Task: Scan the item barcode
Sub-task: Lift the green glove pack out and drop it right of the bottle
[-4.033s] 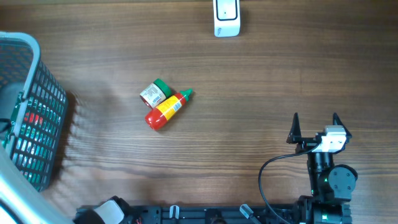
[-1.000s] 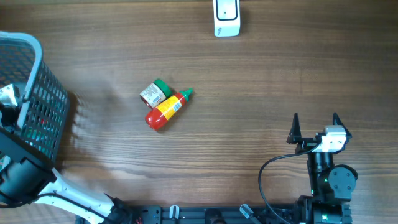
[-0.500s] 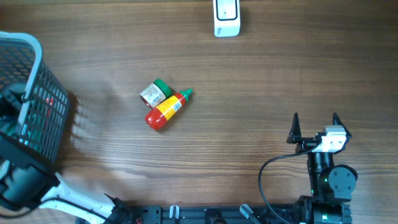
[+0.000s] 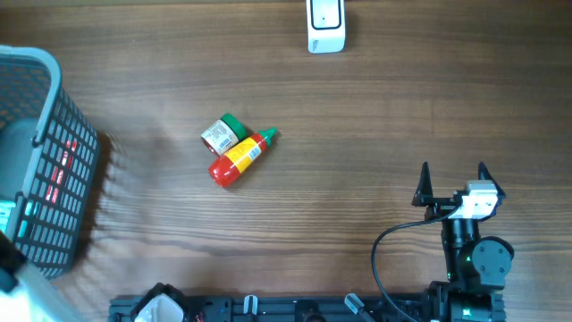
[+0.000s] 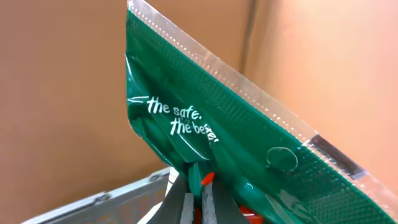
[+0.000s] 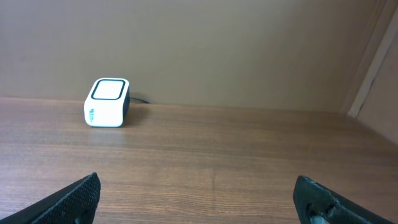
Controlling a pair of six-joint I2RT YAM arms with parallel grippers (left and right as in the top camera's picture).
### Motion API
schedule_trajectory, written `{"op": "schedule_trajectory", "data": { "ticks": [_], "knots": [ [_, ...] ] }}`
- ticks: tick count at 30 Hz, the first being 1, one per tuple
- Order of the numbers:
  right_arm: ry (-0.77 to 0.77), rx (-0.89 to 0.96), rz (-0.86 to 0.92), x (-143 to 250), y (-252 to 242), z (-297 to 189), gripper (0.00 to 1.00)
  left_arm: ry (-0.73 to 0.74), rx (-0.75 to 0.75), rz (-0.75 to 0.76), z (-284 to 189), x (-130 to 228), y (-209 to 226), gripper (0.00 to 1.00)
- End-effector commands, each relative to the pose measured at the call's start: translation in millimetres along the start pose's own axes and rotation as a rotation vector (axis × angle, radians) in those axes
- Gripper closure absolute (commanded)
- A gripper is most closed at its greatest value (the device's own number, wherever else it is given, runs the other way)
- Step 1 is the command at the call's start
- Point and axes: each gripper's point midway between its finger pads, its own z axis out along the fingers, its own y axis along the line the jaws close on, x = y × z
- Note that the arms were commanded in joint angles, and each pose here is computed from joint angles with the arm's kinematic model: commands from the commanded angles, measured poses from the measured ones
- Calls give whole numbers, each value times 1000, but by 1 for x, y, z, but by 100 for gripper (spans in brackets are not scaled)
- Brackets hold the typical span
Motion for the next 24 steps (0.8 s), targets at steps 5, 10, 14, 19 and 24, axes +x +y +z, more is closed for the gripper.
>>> {"op": "schedule_trajectory", "data": {
  "ticks": [5,10,14,19,24],
  "knots": [
    [-4,-8,-6,-1,1,0,0,122,180,-44,-39,27,-60,96],
    [-4,-8,-6,-1,1,0,0,261,470,-25,-64,58,-125,96],
    [-4,-8,-6,-1,1,0,0,480,712,-16,-91,105,-187,96],
    [-4,-8,-6,-1,1,0,0,724,1309,69,-173,152,-289,96],
    [-4,-8,-6,-1,1,0,0,918,1768,14,-226,180,-347,96]
  ]
}}
